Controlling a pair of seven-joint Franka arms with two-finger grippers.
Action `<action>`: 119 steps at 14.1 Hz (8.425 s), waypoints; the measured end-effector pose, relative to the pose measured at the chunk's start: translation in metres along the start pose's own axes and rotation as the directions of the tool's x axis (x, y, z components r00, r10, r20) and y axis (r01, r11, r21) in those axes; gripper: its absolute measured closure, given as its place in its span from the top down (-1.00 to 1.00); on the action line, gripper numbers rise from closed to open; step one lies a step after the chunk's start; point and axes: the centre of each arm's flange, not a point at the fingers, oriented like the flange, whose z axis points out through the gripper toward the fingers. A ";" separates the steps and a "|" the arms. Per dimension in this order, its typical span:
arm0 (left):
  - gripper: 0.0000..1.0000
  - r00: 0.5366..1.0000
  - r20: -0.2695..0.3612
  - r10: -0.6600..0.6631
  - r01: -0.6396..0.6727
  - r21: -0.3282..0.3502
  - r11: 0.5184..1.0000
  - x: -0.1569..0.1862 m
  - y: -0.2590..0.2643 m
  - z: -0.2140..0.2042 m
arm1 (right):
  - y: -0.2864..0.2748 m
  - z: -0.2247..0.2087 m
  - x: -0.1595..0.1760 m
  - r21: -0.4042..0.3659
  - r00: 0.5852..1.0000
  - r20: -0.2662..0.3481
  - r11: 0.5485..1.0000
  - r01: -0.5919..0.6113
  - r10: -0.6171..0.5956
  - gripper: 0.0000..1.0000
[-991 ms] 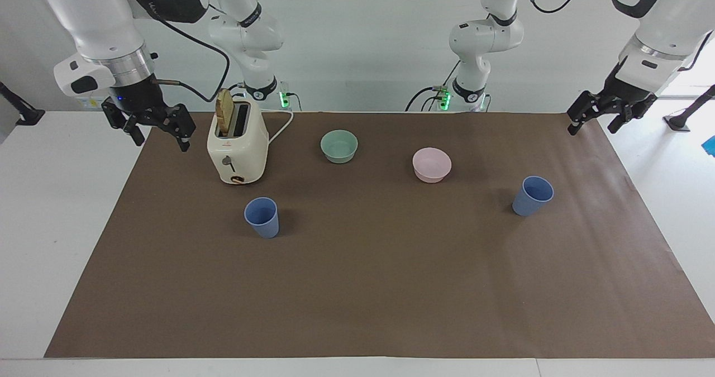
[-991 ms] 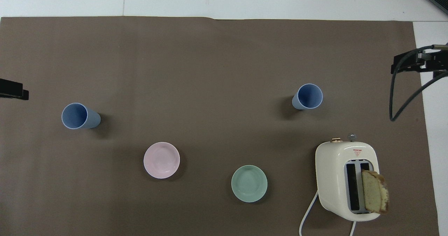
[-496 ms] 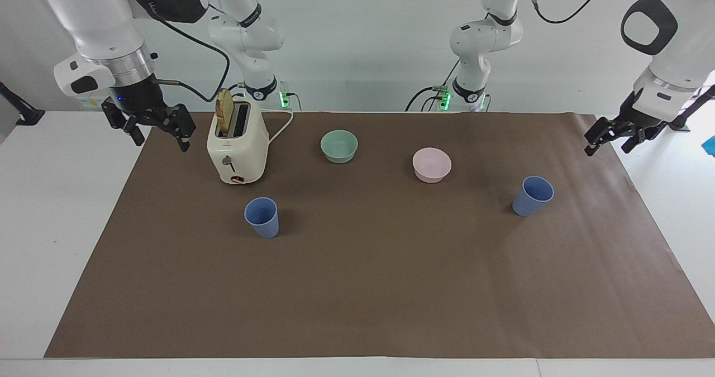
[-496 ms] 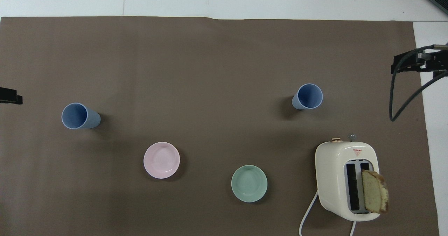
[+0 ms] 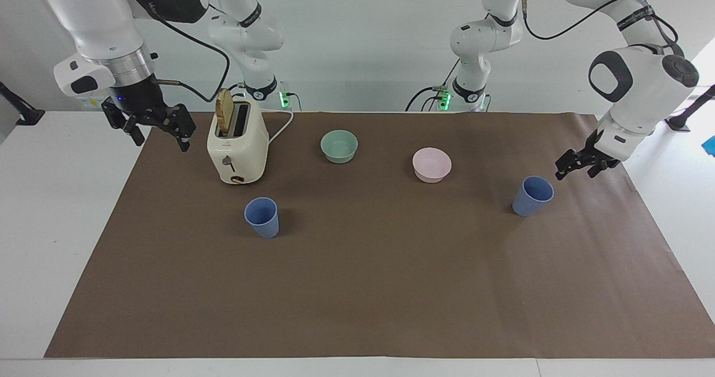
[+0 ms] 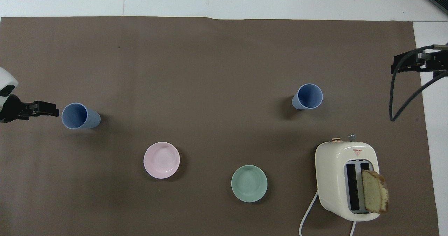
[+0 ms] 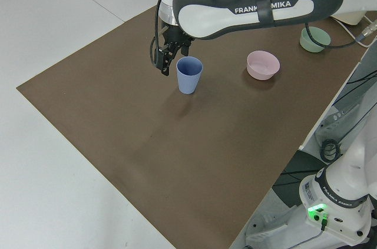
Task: Stack blue cups with both arms
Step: 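Reach the left gripper to the nearby blue cup and grasp it, then carry the blue cup with the left gripper toward the table center, then release the cup with the left gripper while the right gripper reaches forward, then grasp the other blue cup with the right gripper while the left gripper withdraws, then lift the blue cup with the right gripper toward the center cup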
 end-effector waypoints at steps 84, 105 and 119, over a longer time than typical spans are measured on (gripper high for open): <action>1.00 0.989 -0.027 0.147 -0.146 0.034 0.989 -0.013 0.165 -0.159 | -0.076 0.221 -0.027 0.107 0.995 0.104 0.994 -0.014 0.002 1.00; 1.00 0.985 -0.030 0.171 -0.170 0.039 0.985 -0.042 0.158 -0.204 | -0.080 0.256 -0.008 0.130 0.993 0.069 0.988 0.089 -0.099 -0.89; 1.00 0.985 -0.030 0.171 -0.170 0.039 0.985 -0.042 0.158 -0.204 | -0.274 0.109 -0.039 0.200 0.994 0.027 0.975 0.097 -0.104 -0.89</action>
